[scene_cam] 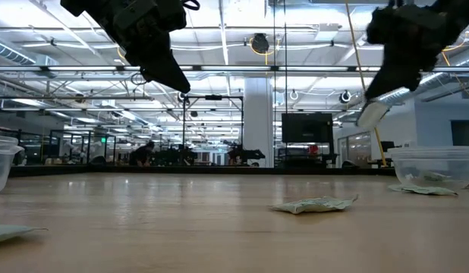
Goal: Pick and place Stevia / Truvia into bins
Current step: Put the green truvia packet into the circle transparent container, then put the white stevia packet into the circle transparent container
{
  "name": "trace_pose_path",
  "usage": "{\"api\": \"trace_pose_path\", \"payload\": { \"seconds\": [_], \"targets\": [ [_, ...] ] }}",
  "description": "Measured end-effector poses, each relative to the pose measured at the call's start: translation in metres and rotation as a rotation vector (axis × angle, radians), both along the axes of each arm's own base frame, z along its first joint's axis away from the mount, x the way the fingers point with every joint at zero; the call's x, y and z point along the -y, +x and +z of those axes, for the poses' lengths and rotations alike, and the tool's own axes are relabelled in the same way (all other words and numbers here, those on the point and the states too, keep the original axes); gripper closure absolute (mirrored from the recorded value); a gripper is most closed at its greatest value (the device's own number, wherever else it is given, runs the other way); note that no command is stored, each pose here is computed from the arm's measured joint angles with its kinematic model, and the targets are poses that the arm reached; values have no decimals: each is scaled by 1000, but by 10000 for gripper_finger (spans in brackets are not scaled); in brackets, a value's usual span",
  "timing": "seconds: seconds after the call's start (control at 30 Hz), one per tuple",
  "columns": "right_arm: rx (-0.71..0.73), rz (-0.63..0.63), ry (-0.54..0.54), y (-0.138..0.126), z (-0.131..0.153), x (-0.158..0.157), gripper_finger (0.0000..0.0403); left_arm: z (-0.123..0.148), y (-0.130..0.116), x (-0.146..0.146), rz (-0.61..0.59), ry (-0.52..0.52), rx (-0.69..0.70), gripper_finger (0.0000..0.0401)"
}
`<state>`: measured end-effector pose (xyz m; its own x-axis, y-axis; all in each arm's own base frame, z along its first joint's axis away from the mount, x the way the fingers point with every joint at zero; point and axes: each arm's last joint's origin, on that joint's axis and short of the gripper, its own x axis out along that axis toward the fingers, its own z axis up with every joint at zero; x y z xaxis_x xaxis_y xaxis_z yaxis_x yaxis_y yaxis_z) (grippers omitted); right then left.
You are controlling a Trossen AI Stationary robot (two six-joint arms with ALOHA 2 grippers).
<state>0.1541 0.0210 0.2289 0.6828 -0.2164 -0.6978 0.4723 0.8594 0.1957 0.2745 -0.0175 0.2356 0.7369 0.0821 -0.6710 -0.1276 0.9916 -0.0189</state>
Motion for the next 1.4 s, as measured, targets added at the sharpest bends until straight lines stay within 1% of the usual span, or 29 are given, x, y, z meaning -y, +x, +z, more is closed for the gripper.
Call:
{"api": "trace_pose_path", "payload": {
  "seconds": [0.07, 0.13, 0.27, 0.33, 0.47, 0.67, 0.87, 1.0, 1.17, 1.3, 1.4],
  "targets": [
    [-30, -37, 20, -14, 1, 1, 403, 0, 0, 0, 0, 0, 0, 316],
    [-100, -76, 44, -24, -3, 2, 403, 0, 0, 0, 3, -3, 0, 316],
    [-227, -155, 73, -35, -14, 1, 403, 0, 0, 0, 2, -2, 1, 316],
    [-230, -160, 92, -34, -19, 0, 403, 0, 0, 0, -6, 6, 0, 316],
    [-202, -116, 152, -29, -34, -3, 403, 0, 0, 0, -9, 11, 0, 316],
    [-146, -99, 172, -26, -57, -4, 403, 0, 0, 0, -9, 10, 1, 316],
    [-181, -165, 203, -32, -72, -3, 400, 0, 0, 0, -8, 10, 1, 316],
    [-189, -137, 181, -32, -73, -3, 379, 0, 0, 0, -8, 10, 1, 316],
    [-168, -81, 151, -29, -71, -3, 338, 0, 0, 0, -8, 9, 1, 316],
    [-167, -74, 147, -29, -71, -3, 310, 0, 0, 0, -8, 9, 1, 316],
    [-171, -69, 145, -29, -71, -3, 297, 0, 0, 0, -8, 10, 1, 316]
  ]
}}
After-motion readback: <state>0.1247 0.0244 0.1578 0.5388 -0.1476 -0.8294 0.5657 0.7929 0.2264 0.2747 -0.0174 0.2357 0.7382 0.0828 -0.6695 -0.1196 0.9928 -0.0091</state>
